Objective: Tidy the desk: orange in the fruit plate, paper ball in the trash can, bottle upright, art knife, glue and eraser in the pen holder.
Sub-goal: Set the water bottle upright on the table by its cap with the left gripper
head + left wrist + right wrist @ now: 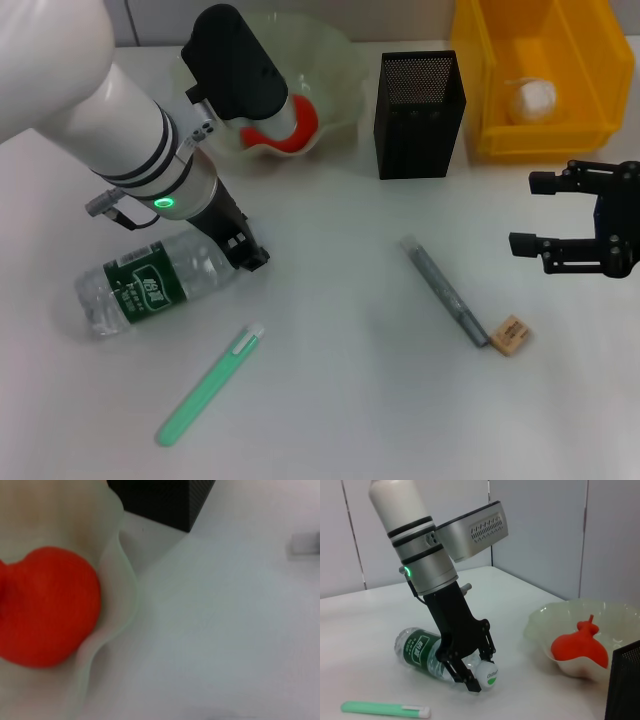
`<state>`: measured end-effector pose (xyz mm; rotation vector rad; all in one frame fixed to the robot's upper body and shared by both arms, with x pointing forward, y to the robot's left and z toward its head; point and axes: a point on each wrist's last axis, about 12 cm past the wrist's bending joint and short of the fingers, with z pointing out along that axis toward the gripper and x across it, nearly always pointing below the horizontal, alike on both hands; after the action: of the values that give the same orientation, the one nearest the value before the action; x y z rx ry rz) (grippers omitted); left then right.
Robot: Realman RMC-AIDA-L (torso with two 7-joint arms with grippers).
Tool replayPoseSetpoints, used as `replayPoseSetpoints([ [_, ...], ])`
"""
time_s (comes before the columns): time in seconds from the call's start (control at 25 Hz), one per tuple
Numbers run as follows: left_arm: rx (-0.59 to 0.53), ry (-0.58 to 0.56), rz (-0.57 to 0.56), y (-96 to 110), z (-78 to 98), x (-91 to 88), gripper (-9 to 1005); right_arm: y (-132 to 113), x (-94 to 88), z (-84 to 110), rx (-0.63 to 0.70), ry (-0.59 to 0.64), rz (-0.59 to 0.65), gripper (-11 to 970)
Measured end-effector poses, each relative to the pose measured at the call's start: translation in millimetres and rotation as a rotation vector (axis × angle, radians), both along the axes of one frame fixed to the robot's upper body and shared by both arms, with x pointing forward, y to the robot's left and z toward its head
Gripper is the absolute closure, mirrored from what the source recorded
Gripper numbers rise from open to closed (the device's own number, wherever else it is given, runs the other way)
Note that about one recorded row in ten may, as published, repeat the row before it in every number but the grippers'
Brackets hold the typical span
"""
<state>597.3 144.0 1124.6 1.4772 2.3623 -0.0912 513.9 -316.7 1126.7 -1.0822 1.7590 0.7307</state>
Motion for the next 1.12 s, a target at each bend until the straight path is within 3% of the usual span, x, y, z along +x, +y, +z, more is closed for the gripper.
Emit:
replayPoseSetpoints([
  [0.36,-0.086,-0.071,0.034,11,16.7,-4.8,548,5,4.9,3.5,0.007,-0.013,0.015,195],
  [0.4,-0.204,-0.128,0.084,29,34.0,-9.5,548,7,6.0,4.0,0.007,-0.015,0.02,196],
  [0.6,-0.373,-0.196,0.167,64,47.6,-18.1,548,13,12.2,8.6,0.01,-0.028,0.039,197],
  [0.84,-0.553,-0.27,0.263,103,39.2,-34.0,547,18,17.8,12.7,0.013,-0.039,0.055,198],
  [1.12,-0.768,-0.364,0.334,126,14.0,-51.5,547,23,21.1,15.1,0.025,-0.033,0.068,200],
])
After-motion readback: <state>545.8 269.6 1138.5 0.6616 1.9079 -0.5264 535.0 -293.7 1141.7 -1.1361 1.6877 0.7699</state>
